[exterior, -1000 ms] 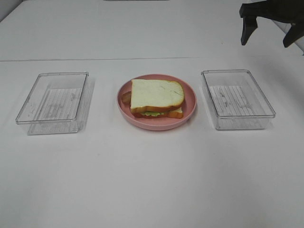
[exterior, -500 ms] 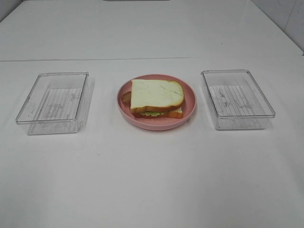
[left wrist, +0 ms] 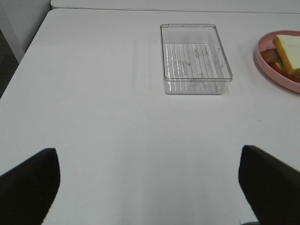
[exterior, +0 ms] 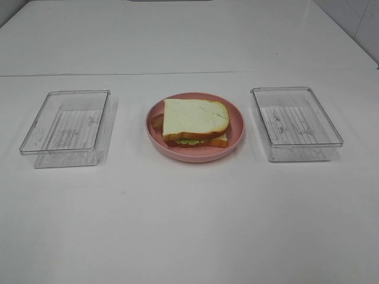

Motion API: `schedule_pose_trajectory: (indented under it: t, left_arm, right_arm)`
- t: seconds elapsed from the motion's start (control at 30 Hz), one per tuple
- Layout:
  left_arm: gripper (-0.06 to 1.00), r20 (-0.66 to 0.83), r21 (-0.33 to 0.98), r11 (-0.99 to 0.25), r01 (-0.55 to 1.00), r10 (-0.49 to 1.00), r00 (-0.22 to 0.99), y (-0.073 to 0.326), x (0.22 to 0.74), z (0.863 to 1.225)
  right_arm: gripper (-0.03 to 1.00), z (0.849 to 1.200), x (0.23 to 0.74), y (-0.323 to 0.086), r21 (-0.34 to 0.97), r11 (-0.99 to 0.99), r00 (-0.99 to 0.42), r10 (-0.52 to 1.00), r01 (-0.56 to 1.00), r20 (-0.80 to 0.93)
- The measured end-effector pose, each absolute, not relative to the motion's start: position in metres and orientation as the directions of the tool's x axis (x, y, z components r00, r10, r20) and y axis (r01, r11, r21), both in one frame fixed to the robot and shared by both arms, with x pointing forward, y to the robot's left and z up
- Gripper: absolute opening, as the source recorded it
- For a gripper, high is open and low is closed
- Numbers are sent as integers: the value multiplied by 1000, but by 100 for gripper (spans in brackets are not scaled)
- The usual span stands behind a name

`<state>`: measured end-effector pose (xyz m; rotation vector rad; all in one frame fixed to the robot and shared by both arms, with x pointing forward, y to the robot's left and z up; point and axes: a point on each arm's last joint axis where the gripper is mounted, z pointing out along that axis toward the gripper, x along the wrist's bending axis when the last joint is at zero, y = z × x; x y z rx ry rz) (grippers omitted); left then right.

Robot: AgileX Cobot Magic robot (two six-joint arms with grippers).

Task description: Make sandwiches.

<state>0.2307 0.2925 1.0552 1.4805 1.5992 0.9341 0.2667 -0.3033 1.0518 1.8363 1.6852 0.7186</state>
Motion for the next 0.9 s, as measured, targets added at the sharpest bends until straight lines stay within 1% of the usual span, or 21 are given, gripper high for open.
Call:
schedule_pose_trajectory:
  t: [0.2,0.23,0.3,0.5,0.9]
  left_arm:
    - [97,-47,891,64,449,998,-48,293,231,1055]
    - [97,-47,891,64,449,998,-48,293,231,1055]
    - [97,-47,891,64,449,998,-48,293,231,1055]
    - [97,-47,891,64,449,998,-48,293,231,1055]
    - [97,-47,891,64,449,998,-48,293,231,1055]
  right_arm:
    - [92,1037,252,-306,763,-73,85,996,642,24]
    - [92,1037,252,-306,763,-73,85,996,642,24]
    - [92,1037,245,-306,806,-75,82,996,587,33]
    - [92,1036,237,-306,842,-76,79,996,534,40]
    - [92,1036,236,-306,846,-76,79,996,528,41]
